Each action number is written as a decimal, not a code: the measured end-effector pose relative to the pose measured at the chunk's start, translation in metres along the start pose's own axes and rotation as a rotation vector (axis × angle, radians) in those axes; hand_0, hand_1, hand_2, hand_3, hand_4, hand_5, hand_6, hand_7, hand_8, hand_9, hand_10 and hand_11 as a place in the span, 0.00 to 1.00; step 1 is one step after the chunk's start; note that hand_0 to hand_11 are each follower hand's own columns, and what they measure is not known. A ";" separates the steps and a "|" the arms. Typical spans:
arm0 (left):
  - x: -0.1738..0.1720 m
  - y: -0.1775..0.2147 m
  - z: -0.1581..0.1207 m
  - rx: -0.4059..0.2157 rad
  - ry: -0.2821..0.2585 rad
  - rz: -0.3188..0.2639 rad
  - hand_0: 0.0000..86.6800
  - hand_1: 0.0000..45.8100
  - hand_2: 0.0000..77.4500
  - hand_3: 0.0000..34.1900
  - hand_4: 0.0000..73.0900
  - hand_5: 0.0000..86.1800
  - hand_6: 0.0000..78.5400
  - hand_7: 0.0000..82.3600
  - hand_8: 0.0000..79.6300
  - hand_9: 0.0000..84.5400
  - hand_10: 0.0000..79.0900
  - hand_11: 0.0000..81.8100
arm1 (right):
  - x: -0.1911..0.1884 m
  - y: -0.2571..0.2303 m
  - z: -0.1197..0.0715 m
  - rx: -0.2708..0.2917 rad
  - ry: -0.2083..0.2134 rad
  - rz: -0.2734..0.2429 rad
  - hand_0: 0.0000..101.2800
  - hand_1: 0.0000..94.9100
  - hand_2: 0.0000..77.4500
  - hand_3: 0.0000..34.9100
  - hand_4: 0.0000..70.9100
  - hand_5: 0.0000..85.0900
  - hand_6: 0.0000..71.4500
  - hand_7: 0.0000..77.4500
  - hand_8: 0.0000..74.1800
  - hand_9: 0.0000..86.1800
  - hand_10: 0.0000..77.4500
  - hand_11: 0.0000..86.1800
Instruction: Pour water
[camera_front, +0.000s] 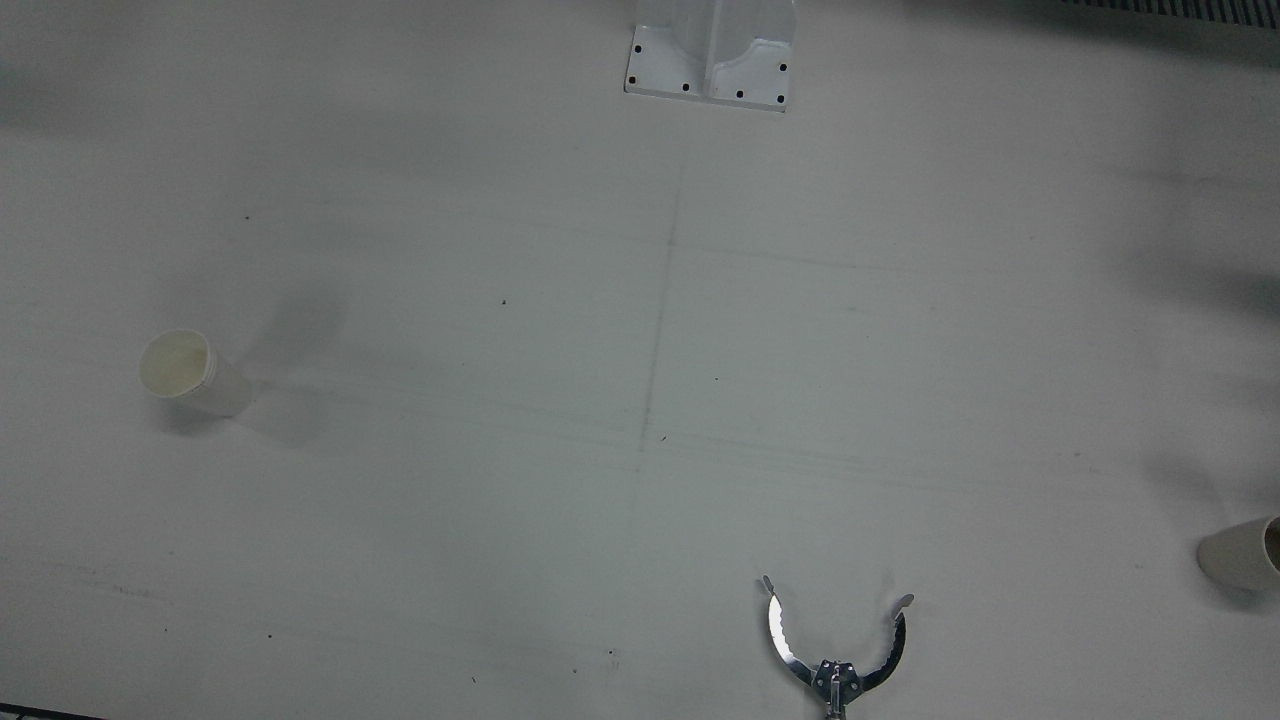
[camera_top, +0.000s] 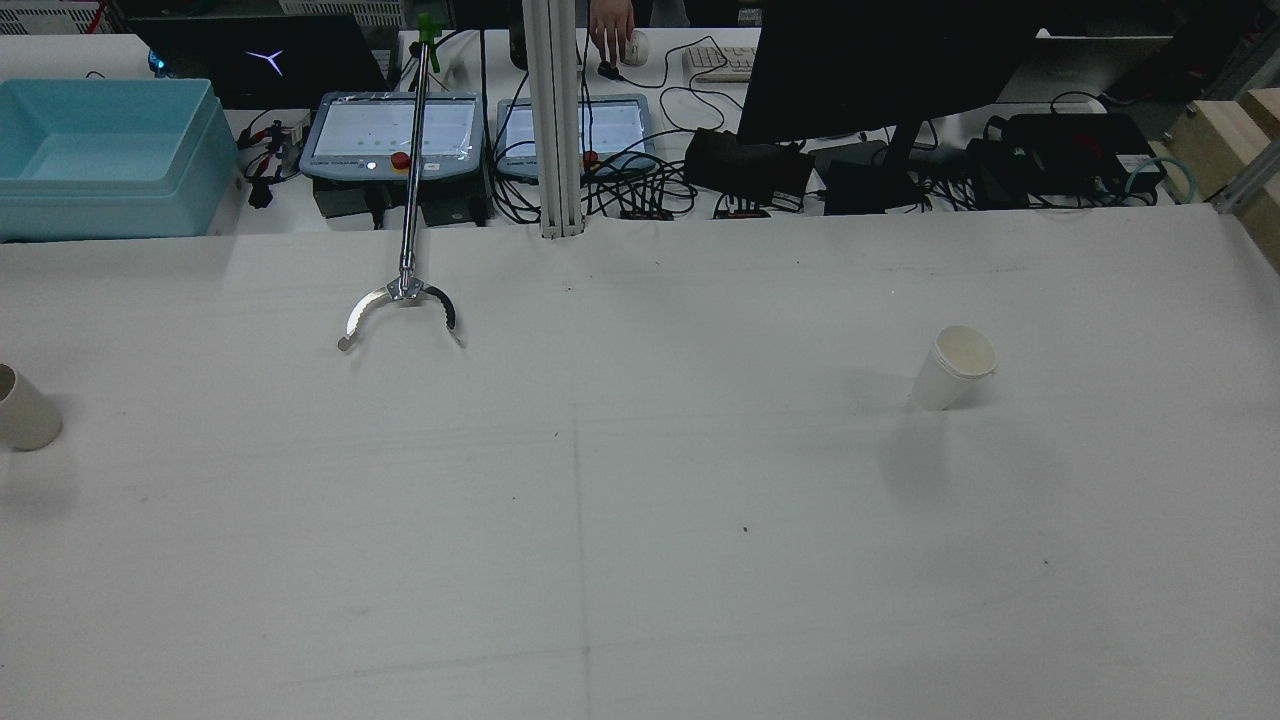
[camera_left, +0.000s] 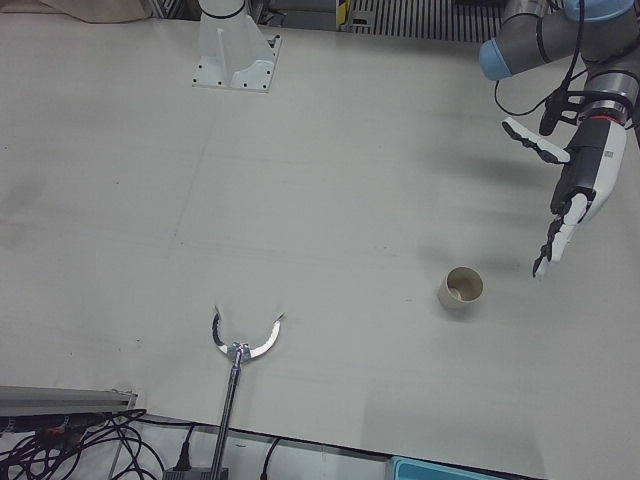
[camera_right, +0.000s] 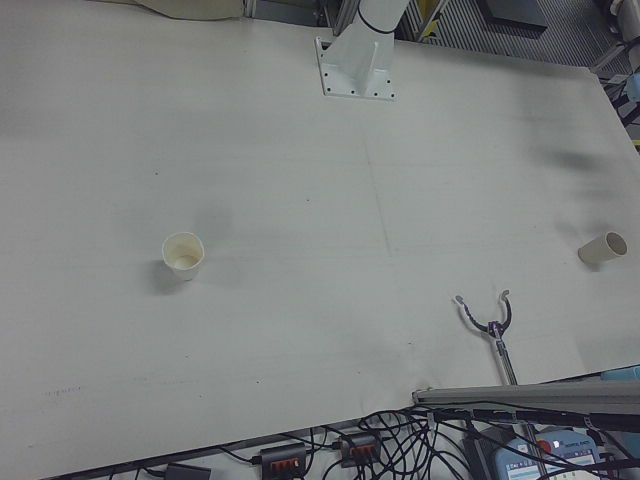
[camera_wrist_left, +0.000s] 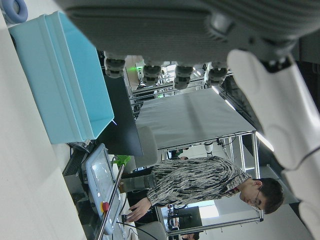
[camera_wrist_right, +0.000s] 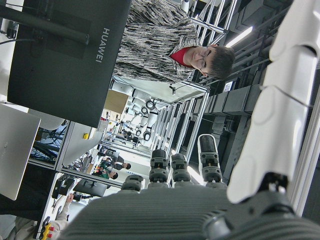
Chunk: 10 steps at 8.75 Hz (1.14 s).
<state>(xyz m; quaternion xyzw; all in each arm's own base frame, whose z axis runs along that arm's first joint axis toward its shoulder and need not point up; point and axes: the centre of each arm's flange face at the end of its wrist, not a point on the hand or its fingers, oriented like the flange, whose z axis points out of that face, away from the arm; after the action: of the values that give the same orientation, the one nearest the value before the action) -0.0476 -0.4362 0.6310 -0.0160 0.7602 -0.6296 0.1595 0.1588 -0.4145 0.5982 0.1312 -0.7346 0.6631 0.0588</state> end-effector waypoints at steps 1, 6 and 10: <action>0.002 0.001 -0.005 -0.001 0.018 -0.005 0.56 0.06 0.01 0.40 0.16 0.00 0.05 0.14 0.10 0.09 0.05 0.08 | 0.001 -0.002 0.000 0.003 0.003 -0.004 0.53 0.20 0.01 0.00 0.08 0.33 0.07 0.15 0.12 0.16 0.01 0.04; -0.005 -0.010 0.003 -0.133 0.033 0.008 0.59 0.12 0.01 0.19 0.27 0.13 0.19 0.23 0.25 0.41 0.10 0.23 | 0.011 -0.004 -0.001 0.005 0.031 -0.004 0.52 0.17 0.01 0.00 0.06 0.34 0.08 0.17 0.13 0.19 0.10 0.14; -0.032 -0.061 0.005 -0.239 -0.022 0.225 0.58 0.27 0.01 0.20 0.17 0.01 0.05 0.07 0.03 0.06 0.01 0.05 | 0.015 -0.002 -0.003 0.010 0.046 -0.001 0.52 0.18 0.01 0.00 0.06 0.35 0.11 0.23 0.15 0.21 0.08 0.13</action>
<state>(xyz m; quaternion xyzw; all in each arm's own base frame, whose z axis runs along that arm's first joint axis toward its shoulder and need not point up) -0.0263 -0.4465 0.6959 0.0435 0.8248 -0.5127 0.2343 0.1449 -0.4134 0.6042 0.1165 -0.7298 0.6695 0.0753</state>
